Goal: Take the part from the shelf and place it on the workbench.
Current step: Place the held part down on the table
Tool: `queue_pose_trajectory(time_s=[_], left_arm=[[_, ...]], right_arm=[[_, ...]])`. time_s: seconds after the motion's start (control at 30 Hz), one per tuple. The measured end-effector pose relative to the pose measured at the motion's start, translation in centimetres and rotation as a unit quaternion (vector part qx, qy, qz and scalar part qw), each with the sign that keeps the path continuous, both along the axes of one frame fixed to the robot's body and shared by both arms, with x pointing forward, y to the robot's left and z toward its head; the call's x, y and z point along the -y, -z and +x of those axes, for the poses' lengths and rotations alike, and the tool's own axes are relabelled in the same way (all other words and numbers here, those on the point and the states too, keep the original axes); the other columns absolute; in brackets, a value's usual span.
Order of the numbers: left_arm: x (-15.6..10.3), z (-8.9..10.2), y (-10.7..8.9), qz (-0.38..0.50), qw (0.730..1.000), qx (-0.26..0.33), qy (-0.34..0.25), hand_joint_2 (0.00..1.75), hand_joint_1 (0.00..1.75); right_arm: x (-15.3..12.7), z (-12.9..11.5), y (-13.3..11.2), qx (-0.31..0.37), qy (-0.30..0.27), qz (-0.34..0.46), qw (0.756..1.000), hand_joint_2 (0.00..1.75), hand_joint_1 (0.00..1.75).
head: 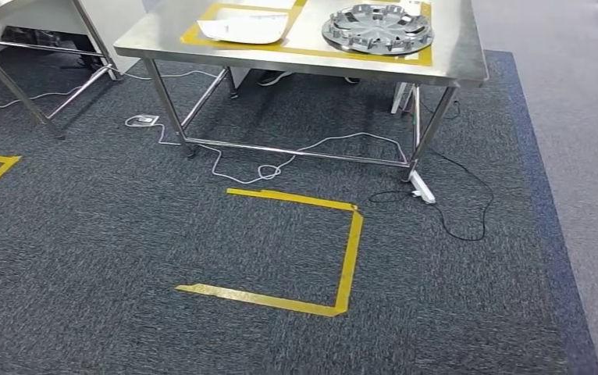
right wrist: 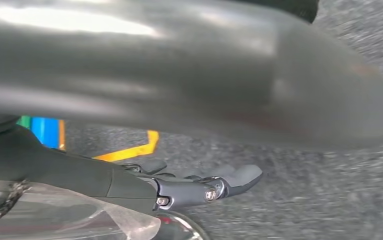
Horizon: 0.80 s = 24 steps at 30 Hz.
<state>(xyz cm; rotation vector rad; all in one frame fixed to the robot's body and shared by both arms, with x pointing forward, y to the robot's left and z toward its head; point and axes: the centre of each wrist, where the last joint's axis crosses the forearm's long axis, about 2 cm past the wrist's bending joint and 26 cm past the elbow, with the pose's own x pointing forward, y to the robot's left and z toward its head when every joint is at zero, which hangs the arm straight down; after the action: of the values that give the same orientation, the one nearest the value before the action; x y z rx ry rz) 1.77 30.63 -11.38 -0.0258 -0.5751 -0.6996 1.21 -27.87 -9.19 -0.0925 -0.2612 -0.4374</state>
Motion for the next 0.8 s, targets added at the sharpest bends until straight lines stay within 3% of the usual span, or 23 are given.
queue_pose_trajectory(time_s=[0.5,0.7,0.8], left_arm=[[0.6,-0.5,0.0,0.009,1.0,-0.003,-0.007,0.0,0.0],[7.5,1.3,-0.5,0.035,0.999,-0.03,0.001,0.0,0.0],[9.4,1.7,-0.8,0.02,0.999,-0.03,0.004,0.0,0.0]], right_arm=[[0.6,-0.6,-0.1,0.002,0.009,0.003,1.0,0.0,0.0],[0.4,-0.1,0.1,0.007,0.029,-0.008,1.0,0.0,0.0],[0.3,0.1,0.3,0.009,0.037,-0.009,0.999,0.0,0.0]])
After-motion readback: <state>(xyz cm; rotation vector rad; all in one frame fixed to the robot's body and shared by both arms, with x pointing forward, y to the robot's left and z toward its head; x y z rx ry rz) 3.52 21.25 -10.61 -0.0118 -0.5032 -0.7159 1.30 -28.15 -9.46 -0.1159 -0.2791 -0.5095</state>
